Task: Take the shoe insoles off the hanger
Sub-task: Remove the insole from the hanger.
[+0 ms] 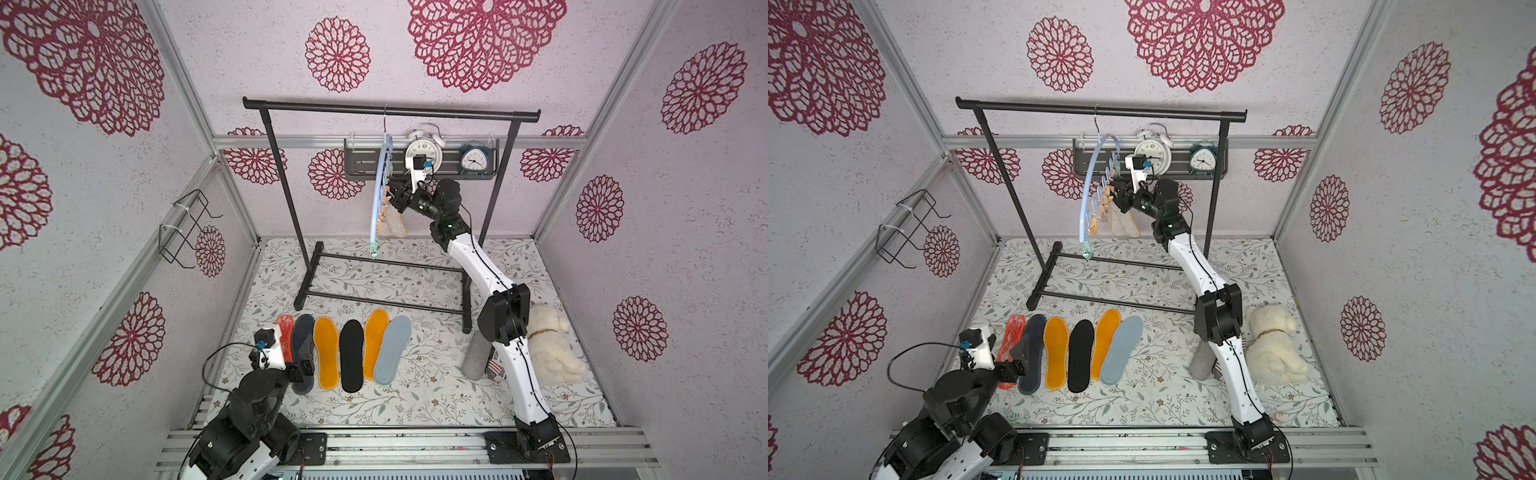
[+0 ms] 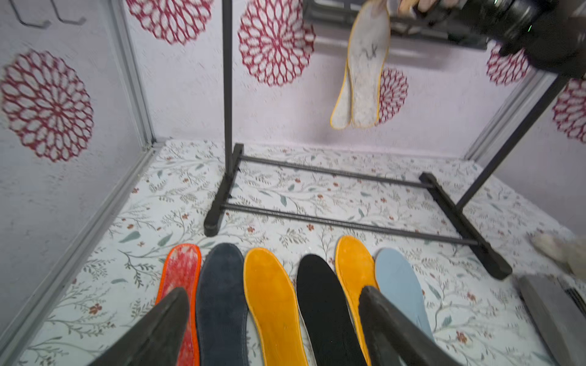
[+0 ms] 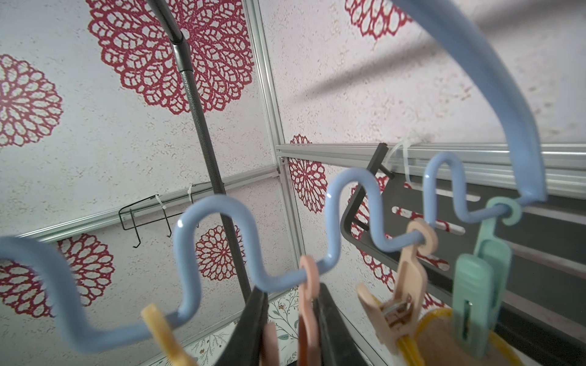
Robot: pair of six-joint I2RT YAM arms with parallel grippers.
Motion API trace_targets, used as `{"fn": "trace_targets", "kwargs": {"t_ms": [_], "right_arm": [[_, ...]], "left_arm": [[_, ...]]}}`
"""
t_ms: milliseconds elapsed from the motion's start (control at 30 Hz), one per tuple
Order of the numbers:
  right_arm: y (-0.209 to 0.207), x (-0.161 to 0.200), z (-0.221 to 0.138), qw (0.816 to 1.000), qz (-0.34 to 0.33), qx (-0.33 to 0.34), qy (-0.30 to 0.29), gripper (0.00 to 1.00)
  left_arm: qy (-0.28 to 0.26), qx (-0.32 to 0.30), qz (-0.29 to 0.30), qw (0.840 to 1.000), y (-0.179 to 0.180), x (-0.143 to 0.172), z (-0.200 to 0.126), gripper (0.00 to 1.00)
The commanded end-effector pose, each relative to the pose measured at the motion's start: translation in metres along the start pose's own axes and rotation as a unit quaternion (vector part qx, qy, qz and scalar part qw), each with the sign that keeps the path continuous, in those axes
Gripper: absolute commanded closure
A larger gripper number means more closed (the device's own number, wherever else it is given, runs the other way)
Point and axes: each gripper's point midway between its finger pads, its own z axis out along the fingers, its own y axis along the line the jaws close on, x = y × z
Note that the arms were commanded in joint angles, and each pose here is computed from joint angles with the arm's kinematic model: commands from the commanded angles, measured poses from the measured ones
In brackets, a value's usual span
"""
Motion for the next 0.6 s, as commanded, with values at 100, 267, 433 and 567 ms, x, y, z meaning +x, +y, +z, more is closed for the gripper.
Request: {"fn": "trace_targets", "kwargs": {"t_ms": [100,267,433,567], "right_arm": [[-0.011,0.016,-0.005,0.999,0.017,0.022,0.045,0.65],[-0.003,0.015,-0.008,0.997,0.013,0.033,0.067,0.32],[0.010,0.019,-0.021,0.995,0.004,0.054,0.083,0.17],[0.031,0.022,-0.059,0.996,-0.006,0.073,0.059,0.14]], "left_arm": [[-0.016,-0.024,0.017,0.999,0.005,-0.010,0.002,0.13],[0.002,-0.021,0.028,0.999,0.000,-0.004,0.009,0.13],[0.007,-0.017,0.029,0.999,-0.002,-0.002,0.011,0.13],[0.013,-0.008,0.032,0.999,-0.007,0.001,0.013,0.13]]}}
